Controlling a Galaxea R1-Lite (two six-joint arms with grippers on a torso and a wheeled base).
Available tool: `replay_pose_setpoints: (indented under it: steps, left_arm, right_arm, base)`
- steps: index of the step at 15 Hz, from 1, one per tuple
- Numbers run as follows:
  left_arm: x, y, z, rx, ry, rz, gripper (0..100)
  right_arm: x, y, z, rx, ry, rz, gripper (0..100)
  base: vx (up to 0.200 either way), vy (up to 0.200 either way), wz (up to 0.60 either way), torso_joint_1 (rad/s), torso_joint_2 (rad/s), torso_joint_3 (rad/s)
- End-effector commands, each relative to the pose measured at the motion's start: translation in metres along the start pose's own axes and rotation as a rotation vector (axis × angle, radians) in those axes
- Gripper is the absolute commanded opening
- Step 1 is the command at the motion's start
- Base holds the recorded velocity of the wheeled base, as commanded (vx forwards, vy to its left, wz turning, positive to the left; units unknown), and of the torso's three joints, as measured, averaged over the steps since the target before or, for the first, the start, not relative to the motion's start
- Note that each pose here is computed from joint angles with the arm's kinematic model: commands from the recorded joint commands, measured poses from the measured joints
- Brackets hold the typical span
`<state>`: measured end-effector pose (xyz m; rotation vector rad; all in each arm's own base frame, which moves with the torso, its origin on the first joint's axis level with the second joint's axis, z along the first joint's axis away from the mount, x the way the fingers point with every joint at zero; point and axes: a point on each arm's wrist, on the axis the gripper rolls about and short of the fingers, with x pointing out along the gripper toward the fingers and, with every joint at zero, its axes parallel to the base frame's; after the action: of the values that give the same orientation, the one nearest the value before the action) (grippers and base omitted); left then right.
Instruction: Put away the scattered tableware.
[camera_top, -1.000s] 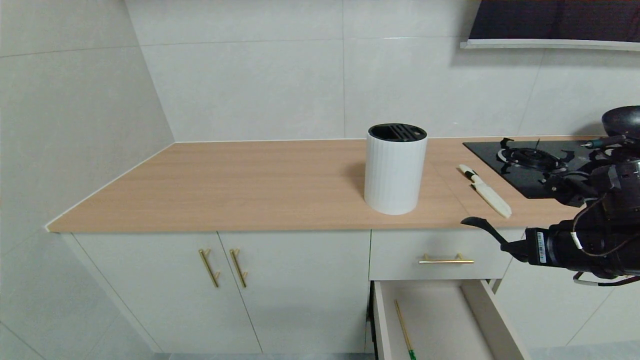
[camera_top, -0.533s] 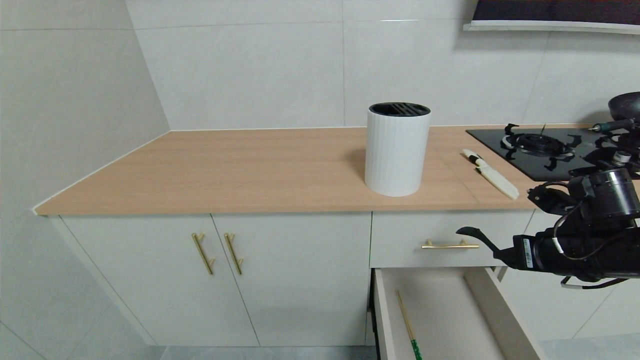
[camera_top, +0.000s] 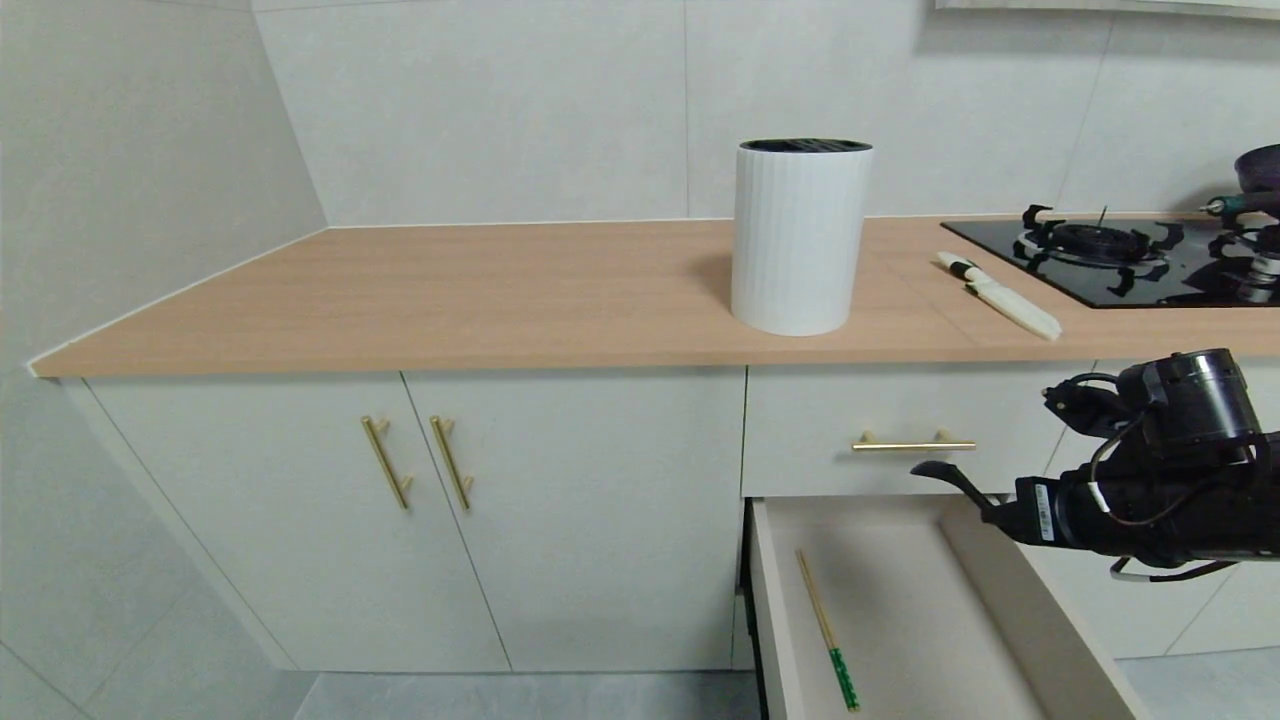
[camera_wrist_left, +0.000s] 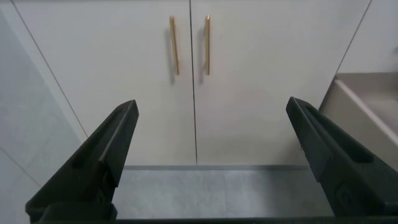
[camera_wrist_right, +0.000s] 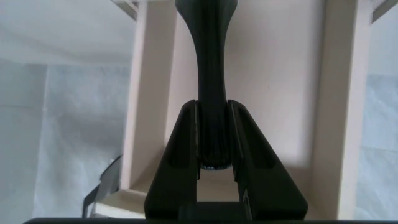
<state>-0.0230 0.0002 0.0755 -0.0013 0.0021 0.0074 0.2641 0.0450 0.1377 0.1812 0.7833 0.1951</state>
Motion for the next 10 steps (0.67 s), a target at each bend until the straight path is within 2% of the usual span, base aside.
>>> replay_pose_setpoints:
  steps: [1, 8, 10]
  left_arm:
    - [0.0, 0.0, -0.0001, 0.0, 0.001, 0.0, 100]
    - [-0.0001, 0.0, 0.0004, 0.0, -0.001, 0.0, 100]
    - [0.0, 0.0, -0.0001, 0.0, 0.001, 0.0, 100]
  right_arm:
    - [0.0053, -0.0012, -0.0025, 0.001, 0.017, -0.004, 0]
    - [0.0096, -0.0023, -0.0046, -0.011, 0.018, -0.005, 0]
    - [0.0096, -0.0023, -0.0046, -0.015, 0.018, -0.005, 0]
  base:
    - [0.0, 0.0, 0.0, -0.159, 0.46, 0.295]
    - [0.0, 0.0, 0.0, -0.11, 0.44, 0.32]
    - [0.0, 0.0, 0.0, -0.034, 0.17, 0.122]
